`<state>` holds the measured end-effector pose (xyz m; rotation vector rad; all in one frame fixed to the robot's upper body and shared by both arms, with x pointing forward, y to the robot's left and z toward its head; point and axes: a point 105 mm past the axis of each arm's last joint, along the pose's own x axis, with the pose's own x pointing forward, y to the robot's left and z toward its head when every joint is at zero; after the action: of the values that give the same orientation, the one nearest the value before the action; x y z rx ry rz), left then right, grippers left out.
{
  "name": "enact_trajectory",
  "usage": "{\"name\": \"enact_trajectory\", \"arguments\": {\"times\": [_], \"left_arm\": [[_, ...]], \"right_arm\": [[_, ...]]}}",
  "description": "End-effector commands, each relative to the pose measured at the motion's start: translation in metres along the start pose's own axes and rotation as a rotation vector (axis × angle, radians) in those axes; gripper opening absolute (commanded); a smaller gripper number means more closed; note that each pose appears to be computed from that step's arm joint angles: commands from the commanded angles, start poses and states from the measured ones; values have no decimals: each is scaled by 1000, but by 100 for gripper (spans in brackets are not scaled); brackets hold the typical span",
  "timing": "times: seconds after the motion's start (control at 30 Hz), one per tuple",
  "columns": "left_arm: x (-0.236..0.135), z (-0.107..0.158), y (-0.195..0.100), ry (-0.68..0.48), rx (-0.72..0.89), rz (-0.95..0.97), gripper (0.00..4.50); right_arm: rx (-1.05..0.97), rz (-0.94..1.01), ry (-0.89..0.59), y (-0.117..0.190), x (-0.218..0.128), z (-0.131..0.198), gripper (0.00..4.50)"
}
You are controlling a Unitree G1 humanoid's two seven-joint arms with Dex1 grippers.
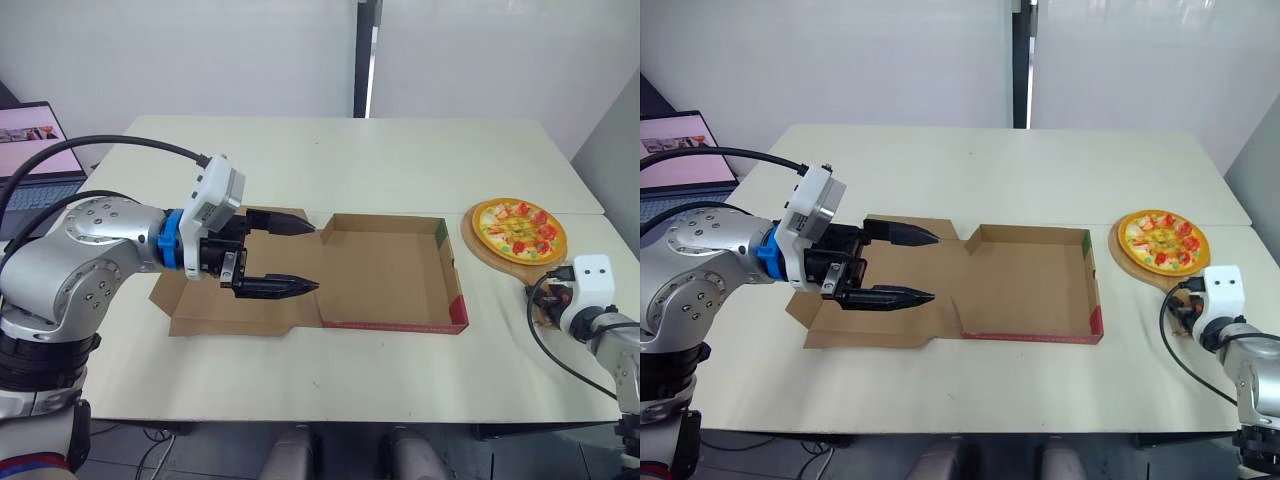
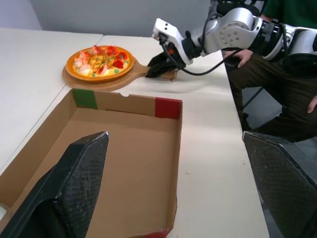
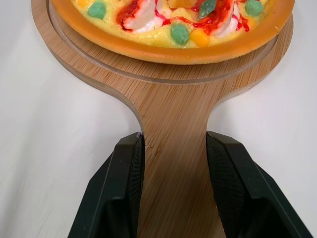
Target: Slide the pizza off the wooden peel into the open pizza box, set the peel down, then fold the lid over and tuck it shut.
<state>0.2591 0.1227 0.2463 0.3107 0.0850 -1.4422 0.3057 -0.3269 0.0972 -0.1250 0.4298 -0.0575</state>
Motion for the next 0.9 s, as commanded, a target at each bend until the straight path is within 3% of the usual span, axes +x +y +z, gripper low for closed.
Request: {"name": "enact_trajectory", "arguments": {"times": [0.03,0.27,0.4,0.43,0.7,0.8,0.9], "left_arm": [[-9,10,3,0,47,37,450],[-16,6,4,16,43,66,450],[-23,4,6,23,37,101,450],[-23,3,6,25,37,103,450],[-19,5,2,17,47,75,450],[-11,6,-4,9,56,25,450],[1,13,-6,-30,68,-20,450]], "right_arm": [[-58,-53,-181,-23,-19,58,166],[-141,16,-240,-19,-31,91,154],[-178,65,-273,-10,-34,110,20],[-184,59,-259,-11,-33,107,4],[-196,146,-160,-7,-36,81,4],[-225,210,-84,-7,-42,67,61],[-244,221,-52,-15,-44,64,164]]}}
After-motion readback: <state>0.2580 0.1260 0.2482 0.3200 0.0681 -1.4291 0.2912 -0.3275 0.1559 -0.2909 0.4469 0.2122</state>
